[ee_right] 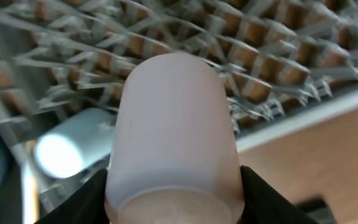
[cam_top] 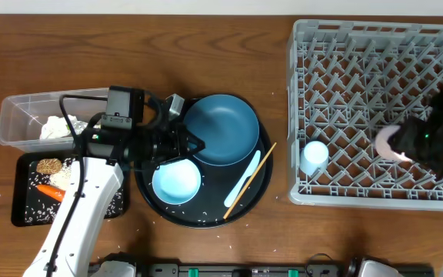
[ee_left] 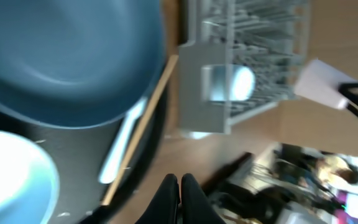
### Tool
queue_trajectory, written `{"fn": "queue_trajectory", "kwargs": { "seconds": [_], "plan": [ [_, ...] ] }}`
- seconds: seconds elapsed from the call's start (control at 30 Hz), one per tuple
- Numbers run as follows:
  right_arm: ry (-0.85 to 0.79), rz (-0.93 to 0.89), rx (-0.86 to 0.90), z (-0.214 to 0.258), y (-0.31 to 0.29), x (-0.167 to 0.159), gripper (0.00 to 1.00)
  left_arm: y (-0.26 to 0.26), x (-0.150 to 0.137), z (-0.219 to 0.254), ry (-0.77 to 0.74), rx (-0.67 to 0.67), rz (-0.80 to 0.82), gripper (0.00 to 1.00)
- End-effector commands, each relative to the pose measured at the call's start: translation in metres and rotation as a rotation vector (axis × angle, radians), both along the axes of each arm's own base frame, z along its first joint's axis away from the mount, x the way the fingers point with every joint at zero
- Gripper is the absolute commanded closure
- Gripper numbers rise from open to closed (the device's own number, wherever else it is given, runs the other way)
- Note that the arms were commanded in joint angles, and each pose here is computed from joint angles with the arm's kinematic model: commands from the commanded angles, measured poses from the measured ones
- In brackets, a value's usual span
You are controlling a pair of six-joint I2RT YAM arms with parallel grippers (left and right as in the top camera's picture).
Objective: Sort waste into correct bins and load items into the dishwasher rack
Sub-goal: 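Lower the pink cup upside down into the dish rack and release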
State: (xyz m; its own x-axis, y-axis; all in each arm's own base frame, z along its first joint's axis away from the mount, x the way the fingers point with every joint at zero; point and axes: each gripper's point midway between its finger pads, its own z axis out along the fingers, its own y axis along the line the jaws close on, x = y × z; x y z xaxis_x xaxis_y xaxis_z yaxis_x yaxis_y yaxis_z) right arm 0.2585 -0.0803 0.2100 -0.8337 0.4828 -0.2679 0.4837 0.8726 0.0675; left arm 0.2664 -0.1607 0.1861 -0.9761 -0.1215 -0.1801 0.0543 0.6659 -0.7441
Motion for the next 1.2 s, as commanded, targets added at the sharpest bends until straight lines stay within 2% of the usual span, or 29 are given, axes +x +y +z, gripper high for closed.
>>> {"fn": "queue_trajectory", "kwargs": {
  "seconds": [0.0,0.43,0.8,1.17],
  "plan": [
    [0.074,-0.053,-0.014,-0.013,-0.016,-0.002,0.99,0.015,0.005,-0.011,-0.030,0.110,0.034,0.94],
    [0.265,-0.028,0.038,-0.064,-0.022,0.007,0.99,0.017,0.002,-0.013,-0.009,0.119,0.035,0.94],
    [0.218,0.011,0.077,-0.070,-0.015,0.024,0.99,0.017,0.002,-0.013,-0.009,0.119,0.035,0.94],
    [0.201,0.046,0.116,-0.068,-0.008,0.027,0.99,0.017,0.002,-0.013,-0.008,0.119,0.035,0.94]
  ]
}}
